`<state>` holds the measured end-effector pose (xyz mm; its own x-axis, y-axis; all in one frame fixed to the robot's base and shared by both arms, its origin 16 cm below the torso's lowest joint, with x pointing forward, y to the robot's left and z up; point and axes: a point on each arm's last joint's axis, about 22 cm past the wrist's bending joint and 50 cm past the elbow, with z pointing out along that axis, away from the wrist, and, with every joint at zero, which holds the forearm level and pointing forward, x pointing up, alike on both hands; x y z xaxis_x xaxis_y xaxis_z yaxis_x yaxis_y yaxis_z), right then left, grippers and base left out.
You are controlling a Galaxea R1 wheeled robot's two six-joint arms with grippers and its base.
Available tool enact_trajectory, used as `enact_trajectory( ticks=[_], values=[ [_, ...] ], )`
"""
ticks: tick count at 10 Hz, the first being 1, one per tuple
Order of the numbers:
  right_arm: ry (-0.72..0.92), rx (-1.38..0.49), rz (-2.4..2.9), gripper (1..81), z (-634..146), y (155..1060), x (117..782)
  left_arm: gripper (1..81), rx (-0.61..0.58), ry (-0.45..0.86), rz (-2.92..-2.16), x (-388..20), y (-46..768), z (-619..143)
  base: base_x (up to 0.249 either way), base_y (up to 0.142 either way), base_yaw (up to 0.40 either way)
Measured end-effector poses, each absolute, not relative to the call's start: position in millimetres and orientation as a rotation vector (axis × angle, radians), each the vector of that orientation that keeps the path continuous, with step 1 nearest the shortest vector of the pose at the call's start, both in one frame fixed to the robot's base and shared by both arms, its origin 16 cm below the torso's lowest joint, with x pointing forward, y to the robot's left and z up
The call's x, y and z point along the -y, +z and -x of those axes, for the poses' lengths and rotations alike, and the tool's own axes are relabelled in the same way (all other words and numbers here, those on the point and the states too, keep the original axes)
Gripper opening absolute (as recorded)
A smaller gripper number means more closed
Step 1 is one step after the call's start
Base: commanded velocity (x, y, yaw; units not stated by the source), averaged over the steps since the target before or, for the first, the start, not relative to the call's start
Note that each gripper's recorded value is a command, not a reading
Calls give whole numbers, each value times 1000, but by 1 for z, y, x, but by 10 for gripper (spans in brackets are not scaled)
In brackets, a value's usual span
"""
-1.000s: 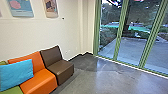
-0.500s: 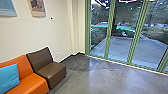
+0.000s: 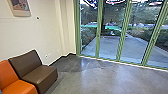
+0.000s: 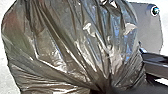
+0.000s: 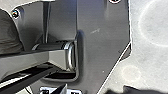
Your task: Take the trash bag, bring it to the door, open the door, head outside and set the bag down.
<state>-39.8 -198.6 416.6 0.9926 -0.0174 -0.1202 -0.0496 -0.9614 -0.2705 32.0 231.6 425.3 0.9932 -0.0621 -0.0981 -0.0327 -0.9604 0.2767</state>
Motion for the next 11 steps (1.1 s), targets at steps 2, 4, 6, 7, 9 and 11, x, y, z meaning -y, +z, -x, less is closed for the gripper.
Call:
enact_trajectory(
  ticks=[2,4,6,7,9,11],
  values=[
    [168,-49,2859,811,40,417,198,10,69,-154,-2859,-232,425,-32,0,0,-276],
    [170,-49,2857,811,40,417,196,10,70,-153,-2859,-232,425,-32,0,0,-277],
    [170,-49,2857,811,41,417,196,10,70,-152,-2859,-232,425,-32,0,0,-276],
    [170,-49,2857,811,41,417,196,10,70,-153,-2859,-232,425,-32,0,0,-277],
    [170,-49,2857,811,41,417,196,10,70,-152,-2860,-232,425,-32,0,0,-277],
    [170,-48,2857,811,41,417,196,10,69,-152,-2861,-233,425,-32,0,0,-279]
  ],
)
